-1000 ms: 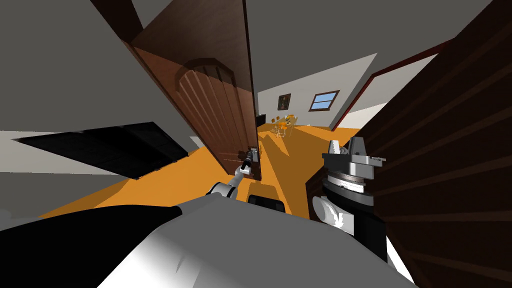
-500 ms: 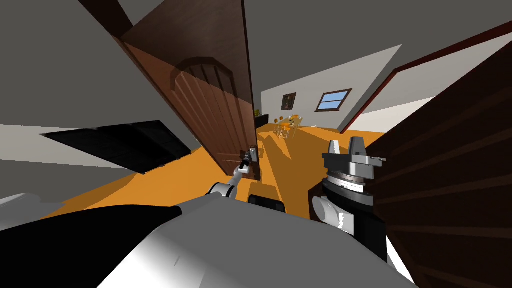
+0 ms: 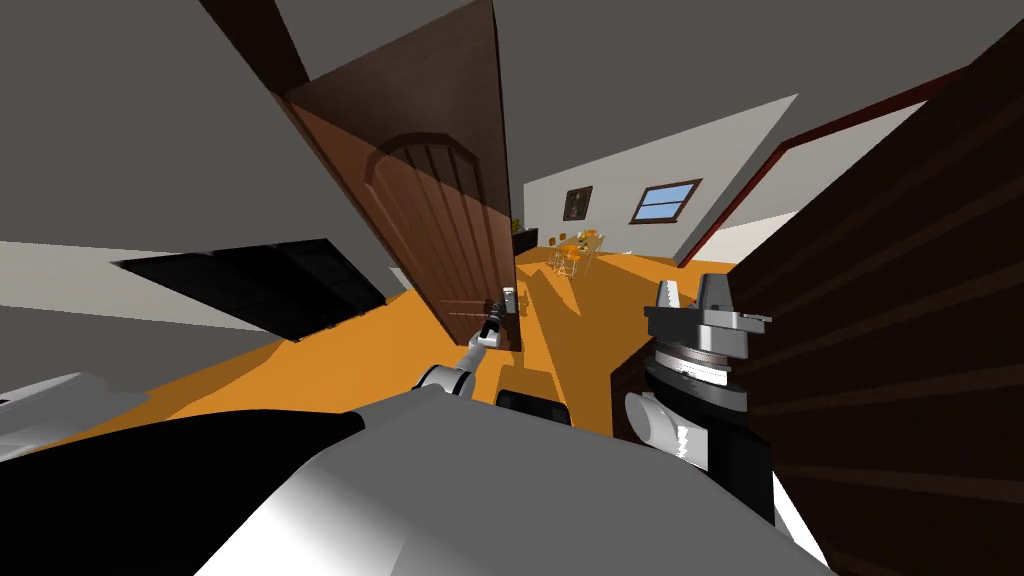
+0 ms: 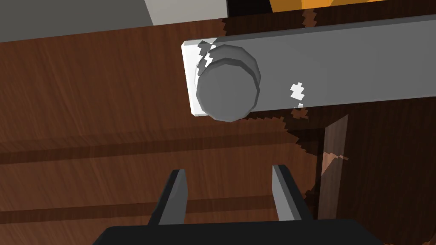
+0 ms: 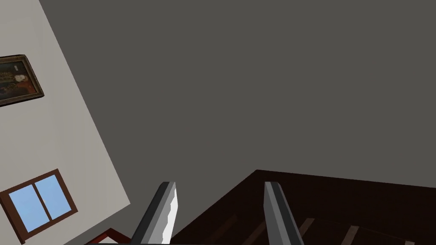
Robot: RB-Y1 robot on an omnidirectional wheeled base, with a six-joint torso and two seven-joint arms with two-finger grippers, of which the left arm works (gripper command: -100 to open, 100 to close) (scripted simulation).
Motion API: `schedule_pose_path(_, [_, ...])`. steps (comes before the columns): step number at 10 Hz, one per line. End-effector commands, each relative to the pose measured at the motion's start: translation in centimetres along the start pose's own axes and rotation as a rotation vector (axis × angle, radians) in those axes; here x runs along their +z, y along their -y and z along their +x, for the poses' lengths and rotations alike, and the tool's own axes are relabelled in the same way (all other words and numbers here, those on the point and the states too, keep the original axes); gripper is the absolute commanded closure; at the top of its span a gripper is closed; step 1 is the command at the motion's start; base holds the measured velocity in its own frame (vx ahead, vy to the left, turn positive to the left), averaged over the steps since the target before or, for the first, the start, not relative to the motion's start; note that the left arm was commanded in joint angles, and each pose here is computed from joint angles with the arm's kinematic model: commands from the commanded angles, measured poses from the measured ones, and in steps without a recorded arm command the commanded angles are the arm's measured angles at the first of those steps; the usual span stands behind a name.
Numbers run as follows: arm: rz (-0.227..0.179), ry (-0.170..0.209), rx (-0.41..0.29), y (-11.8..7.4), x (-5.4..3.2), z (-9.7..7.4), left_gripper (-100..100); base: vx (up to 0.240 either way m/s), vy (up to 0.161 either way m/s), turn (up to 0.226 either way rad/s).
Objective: Push the door open
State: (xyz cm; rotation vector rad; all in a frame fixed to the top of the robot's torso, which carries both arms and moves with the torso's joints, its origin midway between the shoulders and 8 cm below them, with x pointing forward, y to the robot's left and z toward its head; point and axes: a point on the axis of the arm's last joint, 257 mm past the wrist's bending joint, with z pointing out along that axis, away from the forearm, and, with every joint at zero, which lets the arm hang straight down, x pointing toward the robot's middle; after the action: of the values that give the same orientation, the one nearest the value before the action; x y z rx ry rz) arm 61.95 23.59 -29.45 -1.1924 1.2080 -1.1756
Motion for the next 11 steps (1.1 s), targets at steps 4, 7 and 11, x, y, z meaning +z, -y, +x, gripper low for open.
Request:
schedule_pose_path(4, [-0.002, -0.015, -0.02, 0.0, 0.04, 1.4, -100, -0.22, -0.005, 0.01])
schedule_pose_path(7, [0.001, -0.006, -0.013, 0.0, 0.02, 0.5, -100, 0.136, -0.009, -0.022])
schedule_pose_path(11, [0.007, 0.005, -0.012, 0.0, -0.11, -0.1, -100, 0.19, -0.019, -0.024])
